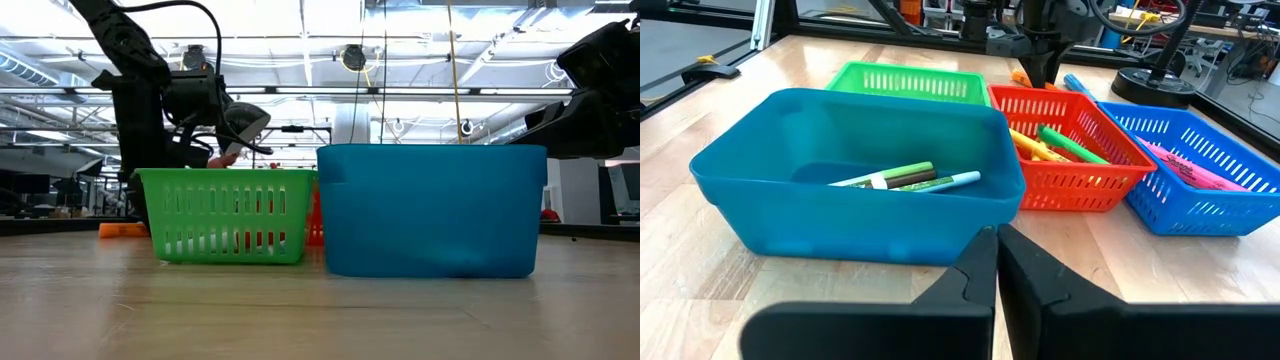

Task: Pick & Place Markers
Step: Put the large orange highlighter pen into the blue bin, then put the large light blue highlighter pen into the blue bin

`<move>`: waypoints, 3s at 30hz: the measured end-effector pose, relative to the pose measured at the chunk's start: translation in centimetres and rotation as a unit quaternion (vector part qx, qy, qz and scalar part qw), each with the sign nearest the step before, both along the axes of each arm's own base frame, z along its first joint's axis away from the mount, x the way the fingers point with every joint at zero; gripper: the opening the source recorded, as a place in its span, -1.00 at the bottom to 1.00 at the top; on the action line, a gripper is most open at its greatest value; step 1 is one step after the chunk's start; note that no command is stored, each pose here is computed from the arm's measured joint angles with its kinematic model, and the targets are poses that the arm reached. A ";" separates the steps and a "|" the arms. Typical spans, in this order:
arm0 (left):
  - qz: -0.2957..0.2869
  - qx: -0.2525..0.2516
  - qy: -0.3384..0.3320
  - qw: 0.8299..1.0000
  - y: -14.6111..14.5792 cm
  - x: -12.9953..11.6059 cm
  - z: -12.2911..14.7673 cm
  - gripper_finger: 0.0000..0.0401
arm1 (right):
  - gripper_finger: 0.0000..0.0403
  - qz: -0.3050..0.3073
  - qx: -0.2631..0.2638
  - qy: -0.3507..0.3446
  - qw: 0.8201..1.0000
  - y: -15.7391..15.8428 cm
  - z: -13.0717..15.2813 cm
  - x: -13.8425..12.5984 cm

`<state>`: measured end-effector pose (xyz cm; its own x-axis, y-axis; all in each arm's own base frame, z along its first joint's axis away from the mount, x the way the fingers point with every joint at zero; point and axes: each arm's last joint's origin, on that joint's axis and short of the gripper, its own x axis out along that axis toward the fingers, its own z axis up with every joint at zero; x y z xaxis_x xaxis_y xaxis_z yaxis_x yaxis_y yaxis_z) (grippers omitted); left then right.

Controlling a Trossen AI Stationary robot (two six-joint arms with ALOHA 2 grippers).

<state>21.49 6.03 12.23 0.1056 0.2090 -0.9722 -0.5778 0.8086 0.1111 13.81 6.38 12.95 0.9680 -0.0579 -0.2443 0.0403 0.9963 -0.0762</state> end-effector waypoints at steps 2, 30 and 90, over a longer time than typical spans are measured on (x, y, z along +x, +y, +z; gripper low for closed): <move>0.000 0.000 0.000 1.000 0.0 0.0 0.0 -0.67 | -1.00 0.000 0.000 0.000 1.000 0.0 0.0 0.0; -0.185 0.227 -0.538 0.790 -0.9 6.4 11.3 -0.68 | -1.00 -0.001 -0.002 0.000 1.000 0.0 0.0 0.0; 0.008 -0.002 0.052 0.999 5.9 5.0 6.5 0.07 | -1.00 -0.002 0.001 0.003 1.000 0.0 -0.1 0.0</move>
<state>26.47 11.96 18.76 0.0005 0.2067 -0.9784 -0.5768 0.7993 0.1686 13.79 6.35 12.88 0.9660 -0.0610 -0.2512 0.0437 0.9963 -0.0742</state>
